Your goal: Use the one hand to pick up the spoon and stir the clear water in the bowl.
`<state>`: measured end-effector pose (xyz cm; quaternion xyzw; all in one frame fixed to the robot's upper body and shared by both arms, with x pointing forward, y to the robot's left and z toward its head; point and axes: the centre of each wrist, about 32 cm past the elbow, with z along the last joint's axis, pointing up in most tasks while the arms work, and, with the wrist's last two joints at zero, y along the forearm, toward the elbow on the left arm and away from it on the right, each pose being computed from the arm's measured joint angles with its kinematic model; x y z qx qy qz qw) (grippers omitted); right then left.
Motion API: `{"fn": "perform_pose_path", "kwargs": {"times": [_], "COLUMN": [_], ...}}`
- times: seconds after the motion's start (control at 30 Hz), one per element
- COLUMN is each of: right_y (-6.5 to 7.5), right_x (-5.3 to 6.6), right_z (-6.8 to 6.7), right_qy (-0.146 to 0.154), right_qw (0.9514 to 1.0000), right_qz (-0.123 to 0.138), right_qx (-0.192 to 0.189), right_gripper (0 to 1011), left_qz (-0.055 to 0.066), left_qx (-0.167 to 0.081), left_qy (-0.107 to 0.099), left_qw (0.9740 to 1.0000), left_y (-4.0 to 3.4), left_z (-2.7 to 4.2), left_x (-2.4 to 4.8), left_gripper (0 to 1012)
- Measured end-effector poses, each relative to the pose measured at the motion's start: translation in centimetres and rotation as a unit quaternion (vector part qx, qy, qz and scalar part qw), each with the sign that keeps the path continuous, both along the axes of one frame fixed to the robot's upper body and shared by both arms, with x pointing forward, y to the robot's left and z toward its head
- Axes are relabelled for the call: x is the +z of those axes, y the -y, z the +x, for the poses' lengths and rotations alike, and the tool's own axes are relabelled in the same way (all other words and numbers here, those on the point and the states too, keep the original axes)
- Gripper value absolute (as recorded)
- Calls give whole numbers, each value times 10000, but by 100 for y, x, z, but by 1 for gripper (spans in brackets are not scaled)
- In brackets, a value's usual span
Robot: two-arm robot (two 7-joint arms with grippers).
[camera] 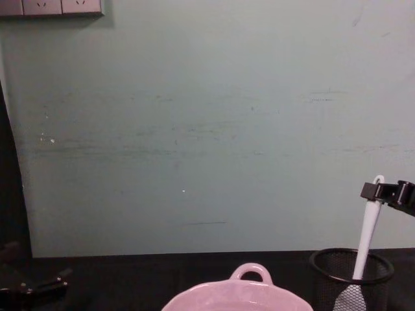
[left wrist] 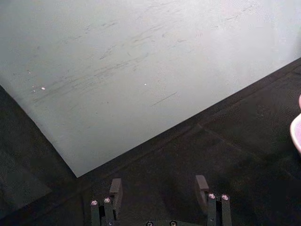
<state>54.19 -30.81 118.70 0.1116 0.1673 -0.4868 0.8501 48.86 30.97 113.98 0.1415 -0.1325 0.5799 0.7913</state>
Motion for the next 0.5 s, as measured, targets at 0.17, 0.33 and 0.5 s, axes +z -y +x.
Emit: {"fn": "perform_pose_path", "kwargs": {"times": [0.17, 0.33, 0.5], "right_y": [0, 0, -1], "right_x": [2, 4, 7], "right_z": [0, 0, 0], "right_qy": [2, 5, 6], "right_qw": [10000, 10000, 10000], "right_qz": [-2, -3, -4], "right_qx": [-1, -2, 0], "right_gripper": [147, 295, 425], "left_qz": [0, 0, 0], "left_qx": [0, 0, 0], "left_qy": [0, 0, 0], "left_qw": [10000, 10000, 10000], "left_y": [0, 0, 0], "left_z": [0, 0, 0], "left_x": [0, 0, 0], "left_gripper": [1011, 1011, 1011]}}
